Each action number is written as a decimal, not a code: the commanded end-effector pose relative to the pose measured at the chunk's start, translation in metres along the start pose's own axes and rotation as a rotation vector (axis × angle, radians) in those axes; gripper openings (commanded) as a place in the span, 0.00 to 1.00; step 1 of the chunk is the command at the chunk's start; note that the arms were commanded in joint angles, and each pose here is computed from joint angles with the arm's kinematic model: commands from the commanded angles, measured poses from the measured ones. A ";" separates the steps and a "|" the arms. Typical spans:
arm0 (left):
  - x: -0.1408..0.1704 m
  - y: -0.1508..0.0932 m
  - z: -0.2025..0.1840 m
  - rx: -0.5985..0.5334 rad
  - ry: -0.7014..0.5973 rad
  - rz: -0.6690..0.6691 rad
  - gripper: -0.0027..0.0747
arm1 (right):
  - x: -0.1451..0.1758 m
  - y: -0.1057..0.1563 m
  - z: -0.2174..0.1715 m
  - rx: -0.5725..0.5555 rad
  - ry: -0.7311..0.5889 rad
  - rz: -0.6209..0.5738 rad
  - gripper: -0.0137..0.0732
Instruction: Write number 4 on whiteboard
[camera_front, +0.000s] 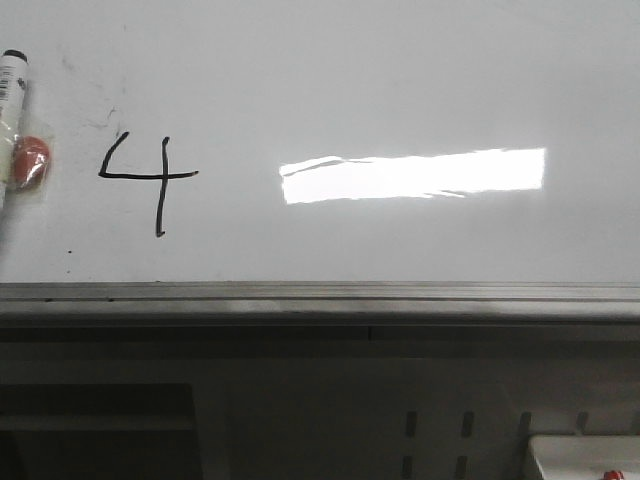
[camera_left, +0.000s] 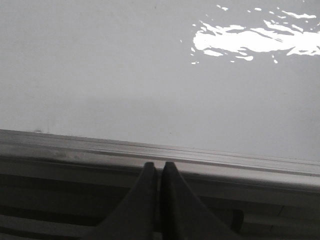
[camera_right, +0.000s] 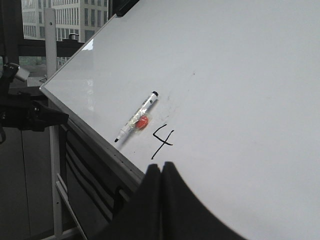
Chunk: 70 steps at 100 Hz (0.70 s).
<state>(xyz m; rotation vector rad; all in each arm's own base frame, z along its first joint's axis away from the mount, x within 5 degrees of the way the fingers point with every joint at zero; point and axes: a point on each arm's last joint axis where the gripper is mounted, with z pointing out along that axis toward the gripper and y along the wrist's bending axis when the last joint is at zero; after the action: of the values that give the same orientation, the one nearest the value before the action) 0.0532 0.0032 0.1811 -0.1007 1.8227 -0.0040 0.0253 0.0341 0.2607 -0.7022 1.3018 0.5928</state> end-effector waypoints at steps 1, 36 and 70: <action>0.006 0.000 0.002 0.007 -0.035 -0.010 0.01 | -0.015 -0.004 -0.002 0.044 -0.094 -0.009 0.08; 0.006 0.000 0.002 0.007 -0.035 -0.010 0.01 | -0.015 -0.004 -0.002 0.043 -0.093 -0.008 0.08; 0.006 0.000 0.002 0.007 -0.035 -0.010 0.01 | -0.012 -0.012 0.007 0.160 -0.045 0.036 0.08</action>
<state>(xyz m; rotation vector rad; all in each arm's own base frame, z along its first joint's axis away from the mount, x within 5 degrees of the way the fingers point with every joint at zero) 0.0531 0.0031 0.1810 -0.1022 1.8242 -0.0061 0.0304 0.0327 0.2608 -0.6442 1.3352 0.5469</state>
